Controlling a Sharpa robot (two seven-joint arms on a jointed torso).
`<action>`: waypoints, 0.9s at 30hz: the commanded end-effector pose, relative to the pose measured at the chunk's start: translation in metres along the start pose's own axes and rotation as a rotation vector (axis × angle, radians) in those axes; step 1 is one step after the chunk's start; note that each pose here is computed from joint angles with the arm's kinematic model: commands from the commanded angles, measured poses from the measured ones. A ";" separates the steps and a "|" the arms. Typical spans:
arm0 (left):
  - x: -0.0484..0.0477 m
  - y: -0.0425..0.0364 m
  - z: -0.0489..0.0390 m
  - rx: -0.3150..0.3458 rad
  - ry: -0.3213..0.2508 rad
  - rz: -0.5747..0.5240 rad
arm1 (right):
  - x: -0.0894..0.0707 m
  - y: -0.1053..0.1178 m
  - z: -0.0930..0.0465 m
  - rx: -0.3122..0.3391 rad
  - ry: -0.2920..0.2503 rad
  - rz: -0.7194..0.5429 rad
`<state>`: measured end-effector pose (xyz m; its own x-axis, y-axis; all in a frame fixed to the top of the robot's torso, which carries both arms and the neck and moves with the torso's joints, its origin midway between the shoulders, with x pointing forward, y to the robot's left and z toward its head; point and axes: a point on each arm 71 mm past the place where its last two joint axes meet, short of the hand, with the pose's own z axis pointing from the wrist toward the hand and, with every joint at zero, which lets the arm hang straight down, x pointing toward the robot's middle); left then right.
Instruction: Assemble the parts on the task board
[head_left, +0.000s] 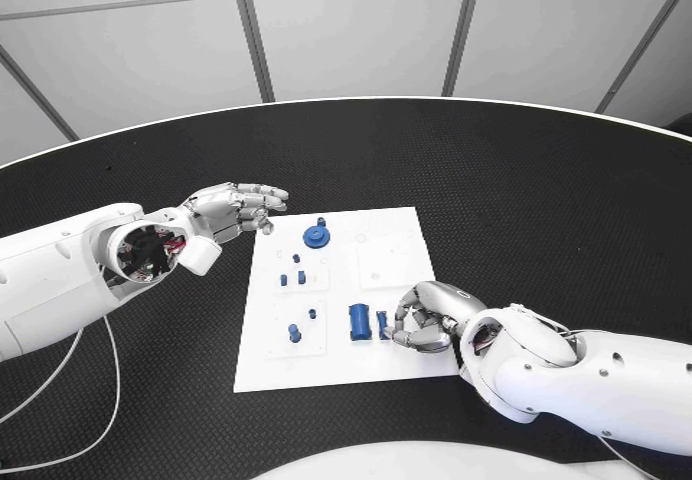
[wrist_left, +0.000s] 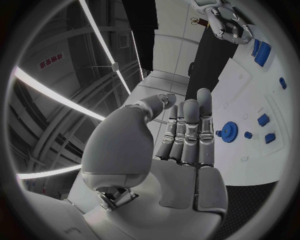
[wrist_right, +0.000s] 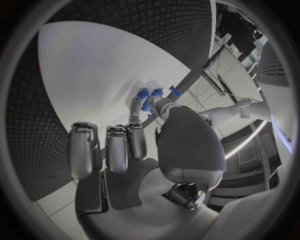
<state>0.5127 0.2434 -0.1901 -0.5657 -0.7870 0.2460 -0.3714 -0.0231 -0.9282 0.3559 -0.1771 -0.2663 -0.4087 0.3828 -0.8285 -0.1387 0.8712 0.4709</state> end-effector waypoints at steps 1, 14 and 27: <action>0.0000 0.0000 0.0000 0.000 0.000 0.000 | 0.001 0.000 0.002 0.001 0.004 -0.004; -0.0001 0.0000 0.0005 -0.001 -0.001 0.000 | 0.004 -0.003 0.010 0.018 0.023 -0.024; -0.0018 0.0000 -0.0006 0.000 -0.006 0.000 | 0.001 -0.002 0.007 -0.001 -0.007 -0.005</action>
<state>0.5132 0.2451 -0.1903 -0.5617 -0.7904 0.2444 -0.3717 -0.0229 -0.9281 0.3626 -0.1762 -0.2710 -0.4034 0.3789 -0.8329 -0.1407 0.8737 0.4657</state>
